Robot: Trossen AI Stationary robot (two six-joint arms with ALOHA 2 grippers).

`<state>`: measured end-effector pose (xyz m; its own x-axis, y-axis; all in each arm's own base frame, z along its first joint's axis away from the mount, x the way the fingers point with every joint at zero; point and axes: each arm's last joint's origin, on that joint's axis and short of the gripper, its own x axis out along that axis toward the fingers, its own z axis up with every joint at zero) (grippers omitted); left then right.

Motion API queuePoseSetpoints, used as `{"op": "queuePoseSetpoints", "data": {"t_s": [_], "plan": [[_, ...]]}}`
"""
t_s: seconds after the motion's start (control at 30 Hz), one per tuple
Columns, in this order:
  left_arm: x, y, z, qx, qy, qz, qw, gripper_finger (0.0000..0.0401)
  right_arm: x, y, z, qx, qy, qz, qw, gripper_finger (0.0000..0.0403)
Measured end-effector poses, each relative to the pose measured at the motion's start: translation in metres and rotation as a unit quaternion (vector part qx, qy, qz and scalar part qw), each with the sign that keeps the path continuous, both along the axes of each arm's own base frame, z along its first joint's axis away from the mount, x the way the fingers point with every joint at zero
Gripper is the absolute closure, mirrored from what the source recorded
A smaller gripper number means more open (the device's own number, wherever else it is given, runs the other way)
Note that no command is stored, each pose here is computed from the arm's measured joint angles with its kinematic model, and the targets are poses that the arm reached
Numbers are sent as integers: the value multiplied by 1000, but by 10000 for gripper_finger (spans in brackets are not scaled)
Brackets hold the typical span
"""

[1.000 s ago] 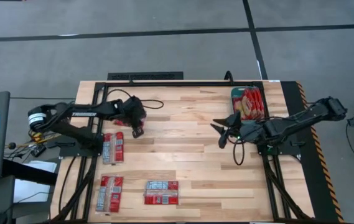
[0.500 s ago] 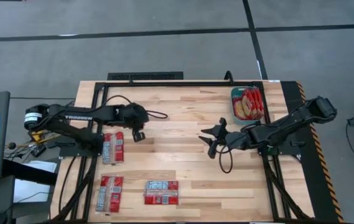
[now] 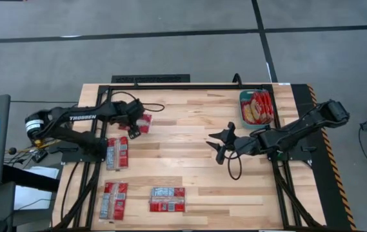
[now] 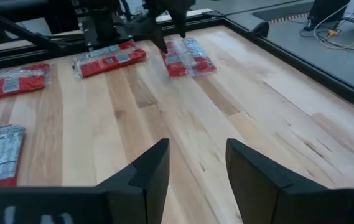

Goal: Sort popcorn bags into baskets
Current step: Put the popcorn bag into the green bin

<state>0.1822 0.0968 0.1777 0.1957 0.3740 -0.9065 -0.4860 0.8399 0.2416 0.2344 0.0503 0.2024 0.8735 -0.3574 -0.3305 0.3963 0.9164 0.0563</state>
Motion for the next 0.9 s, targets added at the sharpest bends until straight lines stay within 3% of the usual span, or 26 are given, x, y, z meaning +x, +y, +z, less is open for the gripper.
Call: {"op": "queuePoseSetpoints", "data": {"t_s": [0.2,0.37,0.5,0.67,0.9], "plan": [[-18,7,-21,-27,22,-1,999,85,-1,4,-1,-2,5,10,1000,222],[-25,12,-32,-9,9,21,1000,122,-1,4,-1,-3,5,9,1000,221],[-28,17,-39,8,-16,36,999,170,-1,4,-1,-3,5,9,1000,227],[-32,18,-46,-16,-42,33,998,231,-1,4,-1,-2,5,9,1000,232],[-30,16,-46,-71,-95,87,989,385,0,1,2,2,-9,3,1000,239]]}}
